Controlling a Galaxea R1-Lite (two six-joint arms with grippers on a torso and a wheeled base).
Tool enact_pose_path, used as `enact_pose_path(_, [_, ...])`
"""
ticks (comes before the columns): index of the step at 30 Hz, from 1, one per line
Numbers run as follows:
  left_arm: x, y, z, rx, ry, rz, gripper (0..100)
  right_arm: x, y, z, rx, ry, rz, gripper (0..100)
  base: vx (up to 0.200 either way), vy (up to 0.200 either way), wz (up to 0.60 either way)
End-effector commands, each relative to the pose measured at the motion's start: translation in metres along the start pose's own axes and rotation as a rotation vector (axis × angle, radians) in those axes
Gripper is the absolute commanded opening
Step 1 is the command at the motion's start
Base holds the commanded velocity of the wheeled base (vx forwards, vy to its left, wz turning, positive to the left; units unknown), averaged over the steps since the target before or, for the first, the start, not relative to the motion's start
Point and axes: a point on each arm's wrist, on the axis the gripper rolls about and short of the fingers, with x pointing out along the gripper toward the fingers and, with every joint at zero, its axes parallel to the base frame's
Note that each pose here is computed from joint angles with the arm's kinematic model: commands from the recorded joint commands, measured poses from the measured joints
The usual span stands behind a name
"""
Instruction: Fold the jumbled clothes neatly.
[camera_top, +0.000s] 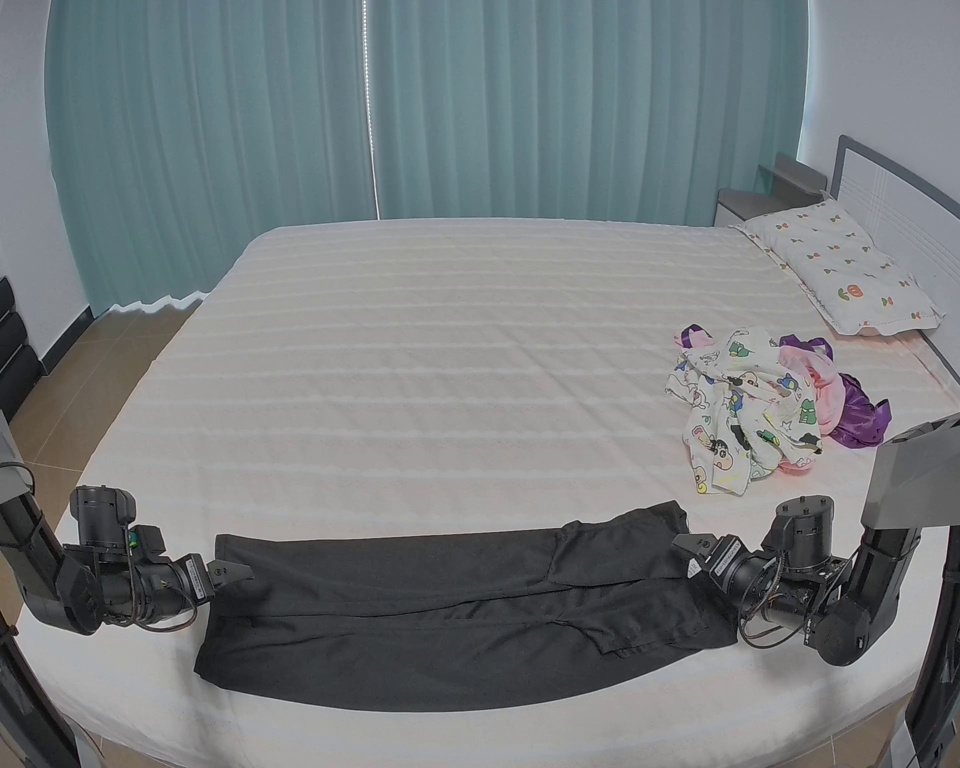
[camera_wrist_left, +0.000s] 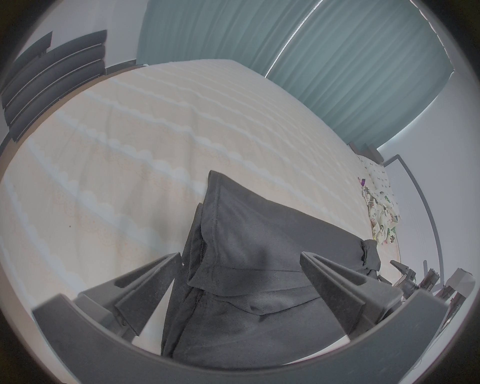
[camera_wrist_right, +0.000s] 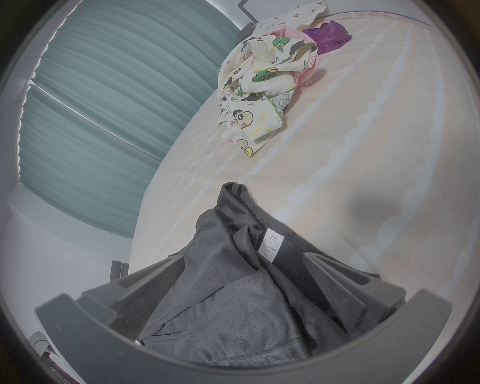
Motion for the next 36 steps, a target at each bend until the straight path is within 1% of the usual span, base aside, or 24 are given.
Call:
enact_pose_path(1, [0.017, 0.007, -0.004, -0.008, 0.050, 0.015, 100, 0.000, 0.000, 0.000, 0.000, 0.001, 0.000, 100, 0.000, 0.000, 0.00])
enact_pose_path(5, [0.027, 0.012, 0.000, -0.014, 0.054, 0.027, 100, 0.000, 0.000, 0.000, -0.002, 0.001, 0.000, 100, 0.000, 0.000, 0.00])
enact_pose_path(9, [0.032, 0.015, -0.002, -0.020, 0.067, 0.032, 100, 0.001, 0.000, -0.001, -0.002, 0.004, 0.000, 100, 0.000, 0.000, 0.00])
enact_pose_path(16, [0.040, 0.016, 0.002, -0.019, 0.066, 0.025, 100, 0.001, -0.001, -0.002, -0.004, 0.007, -0.005, 100, 0.000, 0.000, 0.00])
enact_pose_path(25, [0.045, 0.019, 0.001, -0.019, 0.077, 0.023, 100, 0.002, -0.002, -0.002, -0.001, 0.014, -0.003, 100, 0.000, 0.000, 0.00])
enact_pose_path(26, [0.045, 0.020, 0.001, -0.017, 0.079, 0.025, 0, 0.002, -0.002, -0.002, -0.001, 0.014, -0.003, 100, 0.000, 0.000, 0.00])
enact_pose_path(33, [0.042, 0.022, 0.000, -0.017, 0.077, 0.033, 0, 0.002, -0.002, -0.002, -0.001, 0.014, -0.003, 100, 0.000, 0.000, 0.00])
enact_pose_path(36, [0.036, 0.026, 0.004, -0.028, 0.057, 0.044, 0, 0.002, -0.002, -0.002, -0.001, 0.014, -0.003, 100, 0.000, 0.000, 0.00])
